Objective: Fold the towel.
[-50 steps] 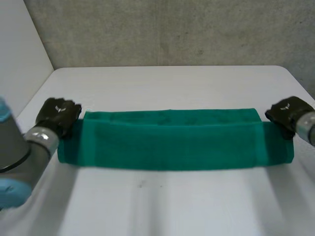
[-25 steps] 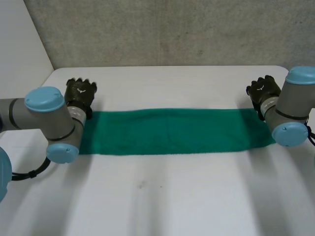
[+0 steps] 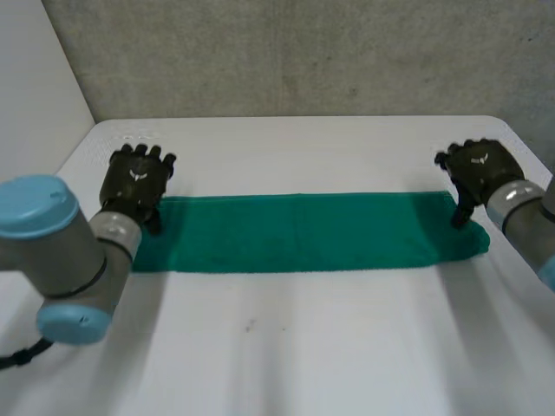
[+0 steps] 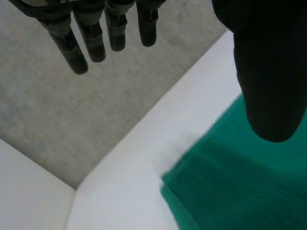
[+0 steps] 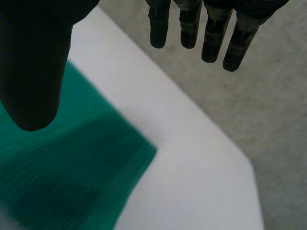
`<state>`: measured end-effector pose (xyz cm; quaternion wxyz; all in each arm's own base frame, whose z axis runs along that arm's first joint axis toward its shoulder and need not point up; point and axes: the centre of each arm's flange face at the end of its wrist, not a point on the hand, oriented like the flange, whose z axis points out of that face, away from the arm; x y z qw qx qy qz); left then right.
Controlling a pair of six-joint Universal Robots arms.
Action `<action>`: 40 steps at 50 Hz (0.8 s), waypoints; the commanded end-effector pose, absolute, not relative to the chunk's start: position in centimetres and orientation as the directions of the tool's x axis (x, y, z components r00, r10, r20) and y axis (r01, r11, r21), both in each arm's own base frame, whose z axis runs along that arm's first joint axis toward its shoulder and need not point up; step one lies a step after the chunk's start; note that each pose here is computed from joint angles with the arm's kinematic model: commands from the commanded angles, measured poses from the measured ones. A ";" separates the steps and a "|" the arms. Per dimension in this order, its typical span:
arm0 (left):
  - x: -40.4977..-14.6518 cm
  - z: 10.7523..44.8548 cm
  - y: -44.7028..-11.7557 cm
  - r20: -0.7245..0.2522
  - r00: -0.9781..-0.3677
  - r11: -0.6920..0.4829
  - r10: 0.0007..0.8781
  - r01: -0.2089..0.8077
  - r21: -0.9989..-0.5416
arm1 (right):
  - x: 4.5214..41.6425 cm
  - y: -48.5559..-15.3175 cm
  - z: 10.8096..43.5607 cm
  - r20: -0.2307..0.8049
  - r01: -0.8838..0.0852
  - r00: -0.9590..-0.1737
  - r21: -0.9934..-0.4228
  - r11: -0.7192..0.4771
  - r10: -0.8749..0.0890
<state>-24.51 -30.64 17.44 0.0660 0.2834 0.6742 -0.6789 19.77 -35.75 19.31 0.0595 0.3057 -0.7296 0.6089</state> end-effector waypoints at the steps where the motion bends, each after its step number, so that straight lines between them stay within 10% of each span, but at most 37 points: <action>1: -23.8 16.6 -28.2 -0.386 -0.864 -0.009 0.322 0.405 -0.914 | 18.6 -34.6 16.6 0.433 -0.530 -0.804 -0.832 0.162 -0.407; 27: -23.2 16.2 -28.1 -0.344 -0.885 0.027 0.314 0.370 -0.929 | 10.8 -39.8 12.5 0.471 -0.521 -0.853 -0.793 0.316 -0.223; 40: -23.2 16.6 -28.0 -0.344 -0.886 0.016 0.310 0.367 -0.930 | 5.6 -42.1 16.9 0.754 -0.754 -0.645 -0.603 0.260 -0.123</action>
